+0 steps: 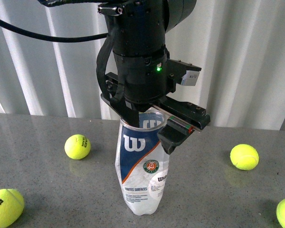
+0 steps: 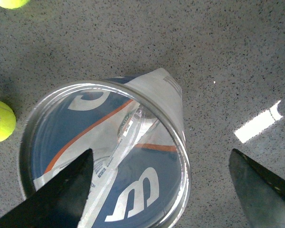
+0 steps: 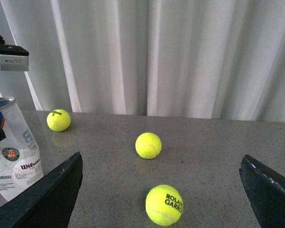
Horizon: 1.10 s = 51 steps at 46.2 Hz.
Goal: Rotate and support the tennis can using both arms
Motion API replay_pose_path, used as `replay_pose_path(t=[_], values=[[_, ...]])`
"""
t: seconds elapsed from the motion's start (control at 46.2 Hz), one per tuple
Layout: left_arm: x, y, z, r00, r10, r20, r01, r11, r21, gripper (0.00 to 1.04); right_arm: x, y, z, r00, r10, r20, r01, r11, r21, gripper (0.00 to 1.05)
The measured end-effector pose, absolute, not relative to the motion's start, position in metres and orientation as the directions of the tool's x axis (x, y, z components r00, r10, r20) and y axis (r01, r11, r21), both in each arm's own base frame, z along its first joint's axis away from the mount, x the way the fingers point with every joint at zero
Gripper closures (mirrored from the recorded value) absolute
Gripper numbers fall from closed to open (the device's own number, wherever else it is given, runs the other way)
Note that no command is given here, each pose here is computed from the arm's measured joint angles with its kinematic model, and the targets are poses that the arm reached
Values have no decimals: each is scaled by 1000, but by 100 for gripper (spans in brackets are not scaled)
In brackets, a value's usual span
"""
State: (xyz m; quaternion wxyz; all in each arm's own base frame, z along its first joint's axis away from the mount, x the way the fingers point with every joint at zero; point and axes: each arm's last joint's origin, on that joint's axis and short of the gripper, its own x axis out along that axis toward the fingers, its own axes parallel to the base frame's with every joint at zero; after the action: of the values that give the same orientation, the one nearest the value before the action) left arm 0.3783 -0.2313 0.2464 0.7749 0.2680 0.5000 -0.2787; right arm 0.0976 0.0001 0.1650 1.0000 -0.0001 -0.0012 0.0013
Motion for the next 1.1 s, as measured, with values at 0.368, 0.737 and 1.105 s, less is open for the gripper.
replay_pose_path(t=[0.368,0.737,1.105], values=[[356,-202,292,489,-375,-787,532,844,-72,7,98,0,165,1000,3,2,-3,1000,0,7],[344,-176,294,883,-193,-428,197,980,-37,22,98,0,165,1000,3,2,-3,1000,0,7],[258,-73,243,1000,11,18,-11,1000,-28,81,98,0,165,1000,3,2,-3,1000,0,7]])
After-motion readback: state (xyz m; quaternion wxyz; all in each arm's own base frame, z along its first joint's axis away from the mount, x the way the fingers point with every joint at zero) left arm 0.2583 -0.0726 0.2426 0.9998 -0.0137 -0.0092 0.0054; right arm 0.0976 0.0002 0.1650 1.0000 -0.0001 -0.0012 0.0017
